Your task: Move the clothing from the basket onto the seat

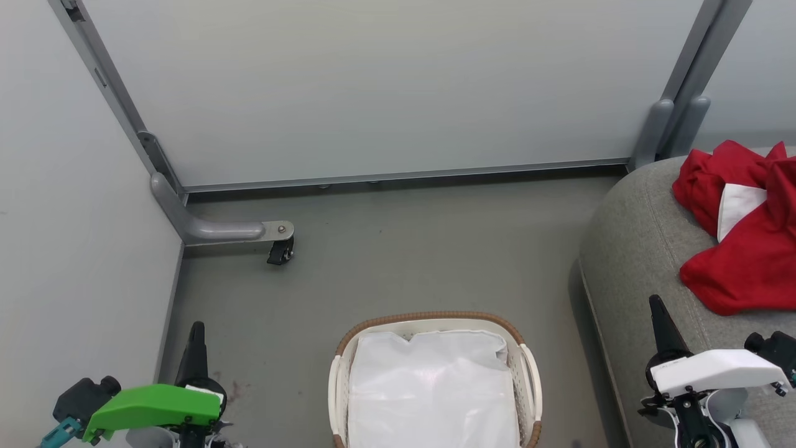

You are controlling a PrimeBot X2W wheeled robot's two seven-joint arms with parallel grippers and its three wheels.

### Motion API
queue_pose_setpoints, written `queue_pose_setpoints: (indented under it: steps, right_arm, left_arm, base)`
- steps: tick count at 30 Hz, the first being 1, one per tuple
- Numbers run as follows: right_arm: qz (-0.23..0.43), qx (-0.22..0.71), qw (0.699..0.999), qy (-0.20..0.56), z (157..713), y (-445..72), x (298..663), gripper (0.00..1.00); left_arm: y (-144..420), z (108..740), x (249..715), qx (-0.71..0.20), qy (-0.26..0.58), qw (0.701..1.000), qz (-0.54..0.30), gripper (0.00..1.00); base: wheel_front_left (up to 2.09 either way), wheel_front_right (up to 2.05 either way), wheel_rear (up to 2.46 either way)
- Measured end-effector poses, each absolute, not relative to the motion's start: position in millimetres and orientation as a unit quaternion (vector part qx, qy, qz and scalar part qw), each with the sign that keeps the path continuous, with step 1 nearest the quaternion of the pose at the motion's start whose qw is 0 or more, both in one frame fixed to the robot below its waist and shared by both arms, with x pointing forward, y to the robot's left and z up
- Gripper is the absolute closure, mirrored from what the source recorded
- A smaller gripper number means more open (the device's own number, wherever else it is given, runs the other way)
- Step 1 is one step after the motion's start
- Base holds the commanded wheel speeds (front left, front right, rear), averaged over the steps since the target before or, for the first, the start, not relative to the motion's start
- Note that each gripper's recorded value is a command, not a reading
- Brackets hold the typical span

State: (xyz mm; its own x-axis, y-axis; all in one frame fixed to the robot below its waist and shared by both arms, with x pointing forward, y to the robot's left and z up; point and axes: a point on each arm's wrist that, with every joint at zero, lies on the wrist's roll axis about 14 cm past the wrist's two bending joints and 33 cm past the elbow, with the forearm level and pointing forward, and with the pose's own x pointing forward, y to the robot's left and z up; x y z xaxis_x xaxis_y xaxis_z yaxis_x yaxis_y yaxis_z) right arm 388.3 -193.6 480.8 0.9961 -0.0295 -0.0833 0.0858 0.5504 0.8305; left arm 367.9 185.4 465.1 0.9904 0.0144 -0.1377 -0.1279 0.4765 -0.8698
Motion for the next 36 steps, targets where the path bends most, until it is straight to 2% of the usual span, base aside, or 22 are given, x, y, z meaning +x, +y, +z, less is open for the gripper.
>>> queue_pose_setpoints:
  steps: [36]
  right_arm:
    - [-0.022, 0.619, 0.785, 0.018, 491.9, -196.6, 388.2, 1.0]
  left_arm:
    - [194.0, 485.0, 379.2, -0.631, 0.03, 0.775, 0.027, 1.0]
  base:
    - [0.0, 0.0, 0.0]
